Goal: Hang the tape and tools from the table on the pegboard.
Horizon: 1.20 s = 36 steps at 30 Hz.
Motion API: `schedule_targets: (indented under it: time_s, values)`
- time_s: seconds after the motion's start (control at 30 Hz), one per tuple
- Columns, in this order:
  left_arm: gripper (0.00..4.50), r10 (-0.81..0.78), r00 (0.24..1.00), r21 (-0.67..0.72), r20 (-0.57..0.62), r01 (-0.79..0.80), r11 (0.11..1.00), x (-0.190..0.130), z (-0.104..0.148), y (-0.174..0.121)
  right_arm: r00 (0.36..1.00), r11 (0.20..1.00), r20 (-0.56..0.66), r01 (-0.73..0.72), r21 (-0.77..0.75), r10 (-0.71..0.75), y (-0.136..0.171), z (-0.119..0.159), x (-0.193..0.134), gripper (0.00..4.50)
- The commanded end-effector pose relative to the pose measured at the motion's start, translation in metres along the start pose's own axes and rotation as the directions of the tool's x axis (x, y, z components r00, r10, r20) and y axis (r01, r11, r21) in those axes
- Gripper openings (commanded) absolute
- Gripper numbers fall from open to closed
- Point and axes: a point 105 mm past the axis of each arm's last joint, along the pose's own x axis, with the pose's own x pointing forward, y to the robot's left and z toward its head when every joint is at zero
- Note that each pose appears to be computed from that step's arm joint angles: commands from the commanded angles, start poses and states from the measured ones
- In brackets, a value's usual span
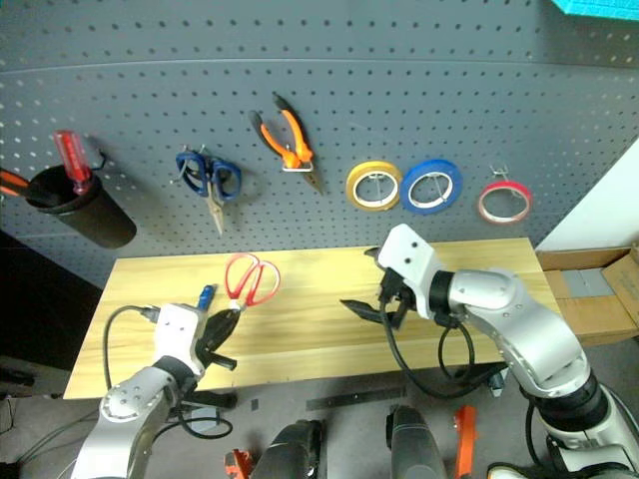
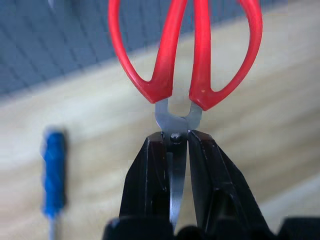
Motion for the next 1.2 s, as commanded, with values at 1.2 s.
schedule_targets:
  time_s: [1.2]
  values:
    - [0.26,0.081,0.948,0.238,0.307,-0.159,0.958,0.027,0.104,0.055,0.974,0.99,0.224,0.016,-0.141,0.016,-0.018,0.051,-0.004,4.5]
